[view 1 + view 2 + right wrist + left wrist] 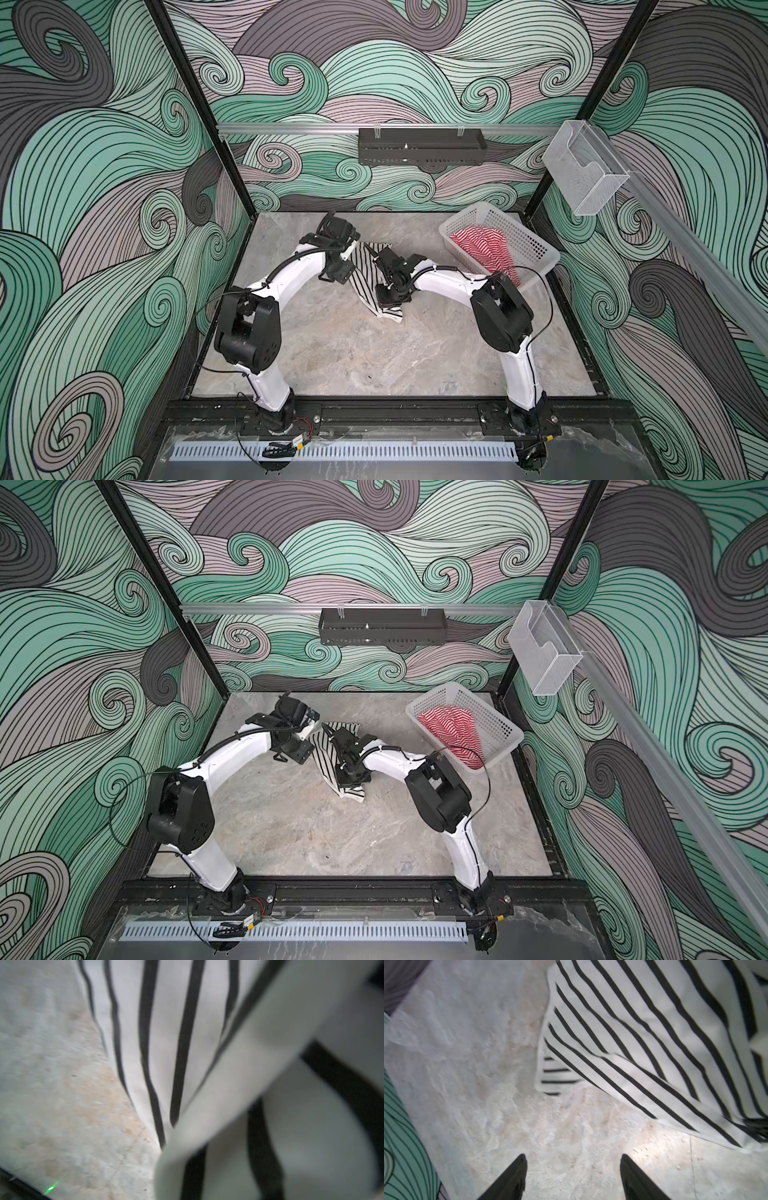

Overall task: Fold and stack tank tops
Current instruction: Smooth out the tank top at the center of the table.

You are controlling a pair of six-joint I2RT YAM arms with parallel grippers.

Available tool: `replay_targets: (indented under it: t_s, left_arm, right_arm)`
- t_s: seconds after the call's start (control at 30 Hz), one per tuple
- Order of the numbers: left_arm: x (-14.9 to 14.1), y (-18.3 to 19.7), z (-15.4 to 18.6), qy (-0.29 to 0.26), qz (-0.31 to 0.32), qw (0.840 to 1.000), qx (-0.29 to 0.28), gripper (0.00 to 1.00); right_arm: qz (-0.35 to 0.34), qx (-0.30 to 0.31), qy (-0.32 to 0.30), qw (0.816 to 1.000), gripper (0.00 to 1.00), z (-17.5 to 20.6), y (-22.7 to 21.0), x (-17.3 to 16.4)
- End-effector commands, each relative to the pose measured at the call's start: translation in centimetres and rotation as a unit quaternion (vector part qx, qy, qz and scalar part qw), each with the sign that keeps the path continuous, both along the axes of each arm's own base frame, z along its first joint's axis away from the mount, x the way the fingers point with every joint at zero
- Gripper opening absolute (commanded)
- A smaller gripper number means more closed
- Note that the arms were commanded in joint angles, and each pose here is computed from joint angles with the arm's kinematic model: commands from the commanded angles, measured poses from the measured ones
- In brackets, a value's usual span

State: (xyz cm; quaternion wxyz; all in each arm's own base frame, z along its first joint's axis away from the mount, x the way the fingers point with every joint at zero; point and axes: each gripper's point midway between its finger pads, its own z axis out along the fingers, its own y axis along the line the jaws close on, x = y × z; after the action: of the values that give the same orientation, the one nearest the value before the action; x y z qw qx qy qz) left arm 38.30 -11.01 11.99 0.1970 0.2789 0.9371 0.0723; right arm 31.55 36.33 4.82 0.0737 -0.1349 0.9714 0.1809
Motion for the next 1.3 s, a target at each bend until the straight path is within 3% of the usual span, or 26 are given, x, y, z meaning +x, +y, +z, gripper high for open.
replay_targets:
  t_s: [0.0, 0.1, 0.2, 0.3, 0.4, 0.5, 0.7, 0.9, 0.97, 1.0, 1.07, 1.1, 1.17, 1.27]
  left_arm:
    - [-0.3, 0.3, 0.7, -0.013, 0.002, 1.000, -0.020, 0.75]
    - [-0.5, 1.6, 0.6, -0.018, 0.022, 1.000, -0.011, 0.75]
    - [-0.5, 2.5, 0.7, -0.026, 0.043, 0.999, -0.008, 0.76]
    - [-0.8, 2.7, 0.2, -0.020, 0.046, 0.999, -0.005, 0.77]
    - [-1.4, 1.5, -0.3, -0.002, 0.022, 1.000, -0.021, 0.78]
    - [-1.9, 0.1, -1.0, 0.014, -0.008, 1.000, -0.024, 0.78]
    - [-3.0, -2.8, -3.1, 0.042, -0.071, 0.997, -0.007, 0.79]
    - [-3.4, -4.8, -6.0, 0.080, -0.102, 0.991, 0.022, 0.78]
    - [-3.2, -5.3, -6.2, 0.084, -0.107, 0.990, 0.025, 0.67]
    - [-2.8, -5.3, -6.0, 0.078, -0.102, 0.991, 0.028, 0.53]
    - [-1.7, -4.8, -5.1, 0.057, -0.088, 0.994, 0.043, 0.05]
    - [-1.1, -4.4, -4.3, 0.039, -0.083, 0.994, 0.052, 0.00]
    - [-0.5, -3.7, -2.0, 0.004, -0.079, 0.996, 0.047, 0.00]
    - [-0.1, -2.8, 3.1, -0.058, -0.067, 0.996, -0.005, 0.00]
  right_arm:
    - [0.000, 0.164, -0.032, 0.986, 0.00, 8.1, 5.6, 1.5]
    - [0.019, 0.272, -0.016, 0.962, 0.00, 11.9, 10.0, 1.6]
    - [0.029, 0.304, 0.015, 0.952, 0.03, 11.6, 12.7, 1.5]
    - [0.045, 0.288, 0.017, 0.956, 0.38, 11.0, 12.6, 1.2]
    - [0.044, 0.225, -0.019, 0.973, 0.58, 10.4, 9.7, 1.0]
    - [0.025, 0.172, -0.019, 0.985, 0.59, 8.9, 6.5, 1.1]
    - [-0.046, 0.090, -0.012, 0.995, 0.51, 4.7, 0.1, 2.2]
    - [-0.096, 0.065, -0.006, 0.993, 0.50, 3.2, -3.6, 3.3]
    - [-0.102, 0.062, -0.008, 0.993, 0.50, 3.2, -4.2, 3.7]
    - [-0.103, 0.063, -0.009, 0.993, 0.50, 3.3, -4.3, 3.8]
    - [-0.104, 0.064, -0.012, 0.992, 0.50, 3.5, -4.5, 4.0]
    - [-0.103, 0.065, -0.014, 0.992, 0.50, 3.6, -4.6, 4.1]
    - [-0.100, 0.066, -0.015, 0.993, 0.49, 3.7, -4.5, 4.1]
    - [-0.094, 0.074, -0.012, 0.993, 0.48, 3.8, -4.1, 4.1]
